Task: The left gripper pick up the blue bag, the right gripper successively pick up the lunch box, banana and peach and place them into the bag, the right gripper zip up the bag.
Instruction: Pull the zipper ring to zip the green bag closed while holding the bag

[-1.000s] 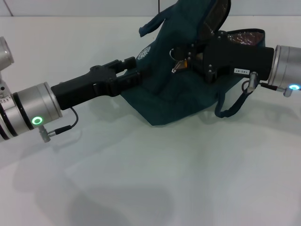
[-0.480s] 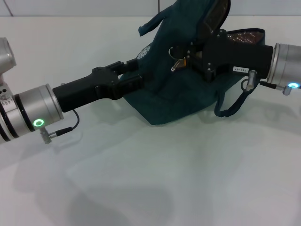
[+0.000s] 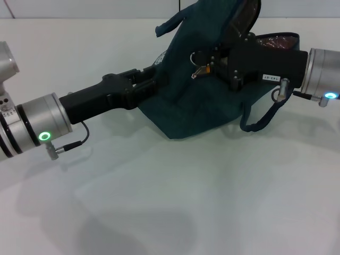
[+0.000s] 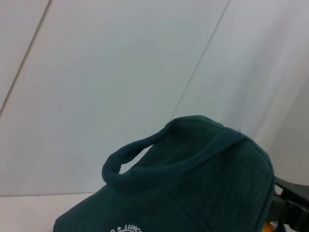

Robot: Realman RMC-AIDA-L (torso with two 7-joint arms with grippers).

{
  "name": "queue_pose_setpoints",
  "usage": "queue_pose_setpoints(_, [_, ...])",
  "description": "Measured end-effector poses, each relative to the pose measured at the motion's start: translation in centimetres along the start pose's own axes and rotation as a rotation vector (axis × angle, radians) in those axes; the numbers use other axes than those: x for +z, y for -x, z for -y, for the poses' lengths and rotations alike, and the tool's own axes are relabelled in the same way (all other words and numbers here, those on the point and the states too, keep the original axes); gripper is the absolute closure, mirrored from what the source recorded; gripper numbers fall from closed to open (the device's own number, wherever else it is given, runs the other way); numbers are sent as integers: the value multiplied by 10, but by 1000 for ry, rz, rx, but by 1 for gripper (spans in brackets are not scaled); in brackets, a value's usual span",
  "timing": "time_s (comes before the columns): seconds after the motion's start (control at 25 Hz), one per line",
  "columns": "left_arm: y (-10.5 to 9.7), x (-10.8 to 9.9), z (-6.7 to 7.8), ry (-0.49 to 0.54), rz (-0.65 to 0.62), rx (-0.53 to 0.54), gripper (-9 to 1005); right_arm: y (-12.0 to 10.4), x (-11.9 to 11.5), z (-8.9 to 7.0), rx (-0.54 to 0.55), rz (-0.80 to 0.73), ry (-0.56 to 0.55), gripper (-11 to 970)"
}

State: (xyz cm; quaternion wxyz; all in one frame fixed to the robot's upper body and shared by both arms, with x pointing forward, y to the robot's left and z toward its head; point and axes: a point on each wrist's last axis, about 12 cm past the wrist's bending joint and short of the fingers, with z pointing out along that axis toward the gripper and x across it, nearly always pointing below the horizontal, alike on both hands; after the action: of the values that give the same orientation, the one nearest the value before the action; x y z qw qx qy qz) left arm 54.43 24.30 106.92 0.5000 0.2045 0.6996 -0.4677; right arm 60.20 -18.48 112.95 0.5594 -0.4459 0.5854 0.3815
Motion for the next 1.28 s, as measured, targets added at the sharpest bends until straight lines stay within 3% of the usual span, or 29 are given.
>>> queue_pose_setpoints(0.16, [-2, 5, 1, -12, -7, -7, 391, 0, 0, 0, 1, 0, 0, 940])
queue_pose_setpoints(0.48, [-4, 8, 2, -13, -5, -7, 796, 1, 1, 1, -2, 1, 2, 940])
queue_pose_setpoints(0.76, [-10, 4, 1, 12, 41, -82, 863, 7, -3, 5, 9, 9, -1, 940])
queue_pose_setpoints(1.28, [-11, 5, 2, 7, 36, -83, 907, 18, -10, 6, -19, 44, -3, 940])
